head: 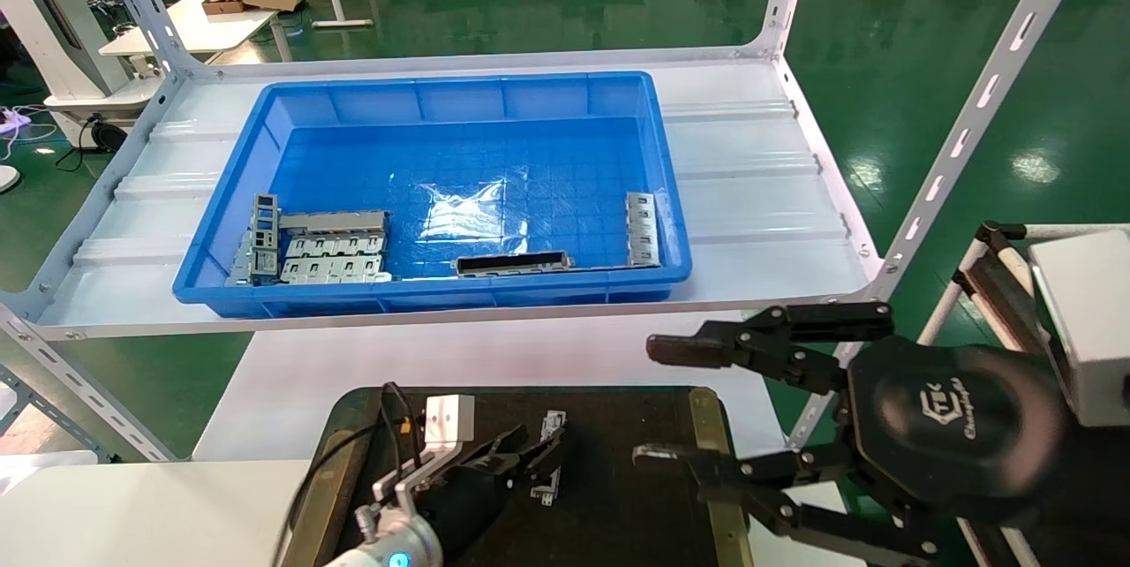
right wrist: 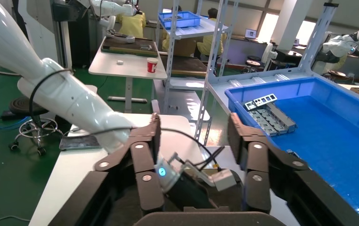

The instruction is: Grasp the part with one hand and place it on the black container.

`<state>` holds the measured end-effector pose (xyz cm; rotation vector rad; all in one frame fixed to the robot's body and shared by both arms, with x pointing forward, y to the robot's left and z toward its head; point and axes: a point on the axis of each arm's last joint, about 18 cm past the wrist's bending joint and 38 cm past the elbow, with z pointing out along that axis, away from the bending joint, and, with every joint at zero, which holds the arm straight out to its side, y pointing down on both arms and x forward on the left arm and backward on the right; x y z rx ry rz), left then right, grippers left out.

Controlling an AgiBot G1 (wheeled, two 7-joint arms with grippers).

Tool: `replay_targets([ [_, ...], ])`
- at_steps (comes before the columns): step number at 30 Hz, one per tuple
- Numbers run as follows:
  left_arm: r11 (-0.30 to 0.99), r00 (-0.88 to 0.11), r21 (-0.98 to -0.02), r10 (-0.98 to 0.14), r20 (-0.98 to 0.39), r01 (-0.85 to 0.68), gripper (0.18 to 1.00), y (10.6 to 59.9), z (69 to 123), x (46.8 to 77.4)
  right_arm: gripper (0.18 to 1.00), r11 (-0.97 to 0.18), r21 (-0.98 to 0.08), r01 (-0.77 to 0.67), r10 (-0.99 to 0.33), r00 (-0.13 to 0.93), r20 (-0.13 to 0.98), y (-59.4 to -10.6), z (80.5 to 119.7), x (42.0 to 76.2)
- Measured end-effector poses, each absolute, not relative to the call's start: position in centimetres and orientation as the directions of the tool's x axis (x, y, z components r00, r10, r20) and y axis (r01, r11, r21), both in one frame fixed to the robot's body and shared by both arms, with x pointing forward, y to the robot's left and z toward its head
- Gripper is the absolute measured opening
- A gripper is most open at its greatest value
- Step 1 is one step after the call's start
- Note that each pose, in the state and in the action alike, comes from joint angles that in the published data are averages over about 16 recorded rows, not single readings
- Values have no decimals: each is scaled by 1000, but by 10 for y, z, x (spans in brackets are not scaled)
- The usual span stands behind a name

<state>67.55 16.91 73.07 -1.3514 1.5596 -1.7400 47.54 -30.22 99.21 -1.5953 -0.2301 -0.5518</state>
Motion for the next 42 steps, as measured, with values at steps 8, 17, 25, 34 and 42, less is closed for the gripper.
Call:
replay_targets([
  [8, -184, -579, -949, -757, 304, -257, 739, 196, 753, 643, 635, -112, -879, 464, -178, 861, 477, -302, 992, 475],
  [17, -66, -728, -974, -655, 205, -215, 898, 234, 775, 609, 824, -112, -879, 464, -178, 861, 477, -302, 992, 475],
  [25, 24, -811, -987, -574, 115, -158, 976, 271, 799, 588, 933, -112, -879, 464, -178, 861, 477, -302, 992, 475],
  [34, 69, -858, -991, -510, 62, -113, 999, 303, 824, 567, 992, -112, -879, 464, -178, 861, 477, -302, 992, 475],
  [42, 79, -871, -992, -488, 47, -98, 1000, 315, 834, 555, 1001, -112, -879, 464, -178, 861, 477, -302, 992, 475],
])
